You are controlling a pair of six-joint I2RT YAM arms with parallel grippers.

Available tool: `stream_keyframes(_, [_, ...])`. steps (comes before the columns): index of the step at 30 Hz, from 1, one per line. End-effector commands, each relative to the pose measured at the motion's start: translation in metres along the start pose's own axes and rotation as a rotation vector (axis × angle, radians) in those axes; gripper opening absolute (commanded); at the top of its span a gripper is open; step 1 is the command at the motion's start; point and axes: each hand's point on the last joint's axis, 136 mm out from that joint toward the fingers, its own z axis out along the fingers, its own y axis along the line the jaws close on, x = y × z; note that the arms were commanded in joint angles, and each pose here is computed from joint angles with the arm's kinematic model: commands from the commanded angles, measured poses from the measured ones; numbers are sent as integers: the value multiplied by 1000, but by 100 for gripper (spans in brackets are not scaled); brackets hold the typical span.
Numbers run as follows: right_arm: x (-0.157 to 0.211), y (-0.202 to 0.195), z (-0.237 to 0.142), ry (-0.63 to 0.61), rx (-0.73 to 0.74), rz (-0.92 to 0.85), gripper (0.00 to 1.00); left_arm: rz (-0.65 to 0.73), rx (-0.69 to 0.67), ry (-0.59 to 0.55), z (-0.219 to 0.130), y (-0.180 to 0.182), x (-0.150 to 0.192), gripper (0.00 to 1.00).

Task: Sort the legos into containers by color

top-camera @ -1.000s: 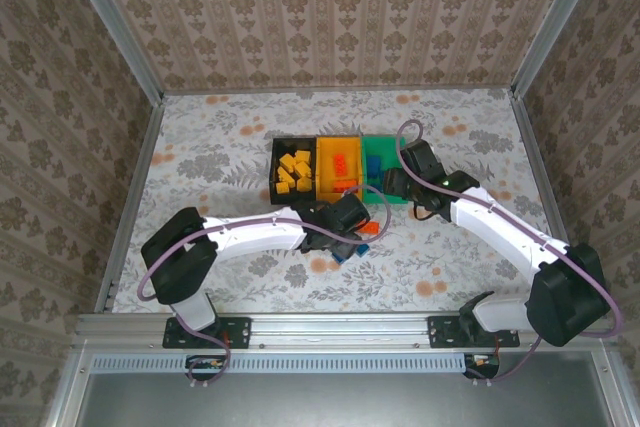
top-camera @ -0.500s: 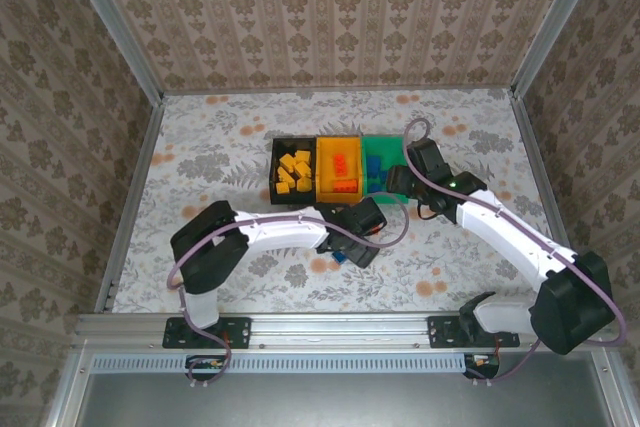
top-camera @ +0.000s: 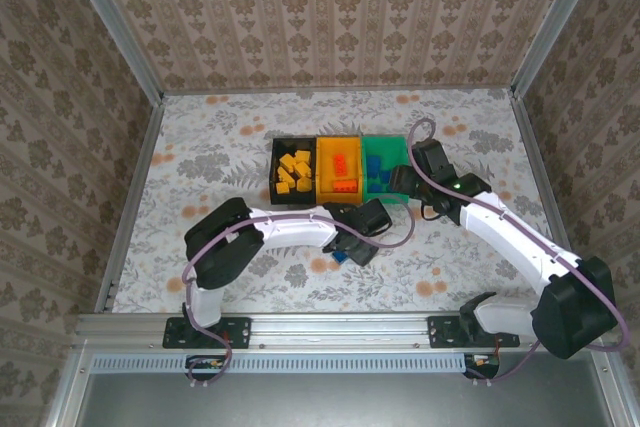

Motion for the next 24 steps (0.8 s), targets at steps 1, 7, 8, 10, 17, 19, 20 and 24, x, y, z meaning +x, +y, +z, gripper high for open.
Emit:
stream_keyframes(1, [-1, -6, -6, -9, -2, 25, 65, -1, -40, 4, 0, 8, 2, 55])
stream_keyframes(7, [-2, -15, -13, -31, 9, 52, 65, -50, -36, -140, -44, 19, -27, 48])
stream_keyframes(8, [-2, -18, -14, -35, 13, 58, 65, -65, -33, -167, -51, 23, -33, 48])
stream_keyframes(10, [1, -25, -15, -38, 25, 74, 65, -103, -20, -230, -65, 33, -50, 48])
stream_keyframes(17, [12, -40, -14, -35, 44, 113, 65, -197, 22, -392, -91, 65, -123, 48])
stream_keyframes(19, [15, -42, -13, -25, 51, 114, 65, -211, 27, -419, -92, 72, -143, 49])
stream_keyframes(20, [16, -42, -12, -21, 51, 114, 65, -218, 32, -430, -92, 75, -152, 49])
stream_keyframes(24, [18, -42, -10, -12, 50, 111, 66, -228, 55, -434, -81, 81, -183, 50])
